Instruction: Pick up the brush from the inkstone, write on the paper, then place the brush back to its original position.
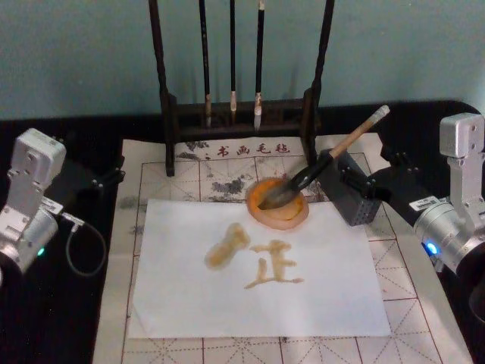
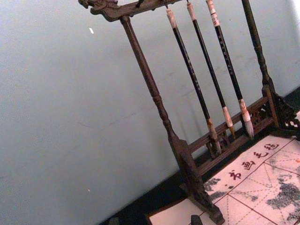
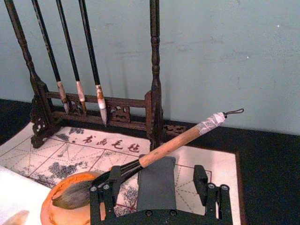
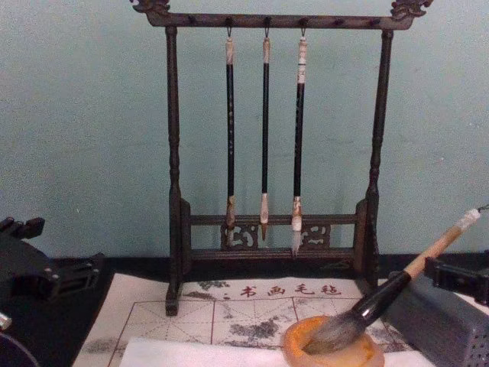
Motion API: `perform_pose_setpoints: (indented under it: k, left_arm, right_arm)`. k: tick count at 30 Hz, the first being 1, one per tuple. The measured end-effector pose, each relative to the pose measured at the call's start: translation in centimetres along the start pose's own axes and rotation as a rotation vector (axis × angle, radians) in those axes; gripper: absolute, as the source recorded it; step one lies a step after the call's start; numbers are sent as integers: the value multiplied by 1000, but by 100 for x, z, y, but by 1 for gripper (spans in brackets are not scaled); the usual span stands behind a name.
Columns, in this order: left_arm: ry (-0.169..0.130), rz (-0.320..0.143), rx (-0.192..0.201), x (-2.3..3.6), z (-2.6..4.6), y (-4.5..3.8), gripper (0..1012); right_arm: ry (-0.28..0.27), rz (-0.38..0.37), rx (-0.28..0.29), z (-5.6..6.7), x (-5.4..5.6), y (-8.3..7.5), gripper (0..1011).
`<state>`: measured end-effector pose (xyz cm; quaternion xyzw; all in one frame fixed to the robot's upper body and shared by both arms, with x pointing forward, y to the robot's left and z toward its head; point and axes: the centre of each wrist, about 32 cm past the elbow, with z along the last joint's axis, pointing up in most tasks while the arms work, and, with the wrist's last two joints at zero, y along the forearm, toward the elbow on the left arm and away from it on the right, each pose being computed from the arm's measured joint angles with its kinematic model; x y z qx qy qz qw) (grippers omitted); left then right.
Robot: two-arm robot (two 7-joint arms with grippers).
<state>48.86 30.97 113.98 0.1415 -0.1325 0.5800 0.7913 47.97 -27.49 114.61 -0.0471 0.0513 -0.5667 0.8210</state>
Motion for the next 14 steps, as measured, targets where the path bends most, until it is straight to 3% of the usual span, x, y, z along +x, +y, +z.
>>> perform_pose_setpoints:
  k: [14]
  left_arm:
    - [0,0,0,0,0,0,1001]
  right_arm:
    - [0,0,0,0,0,0,1002]
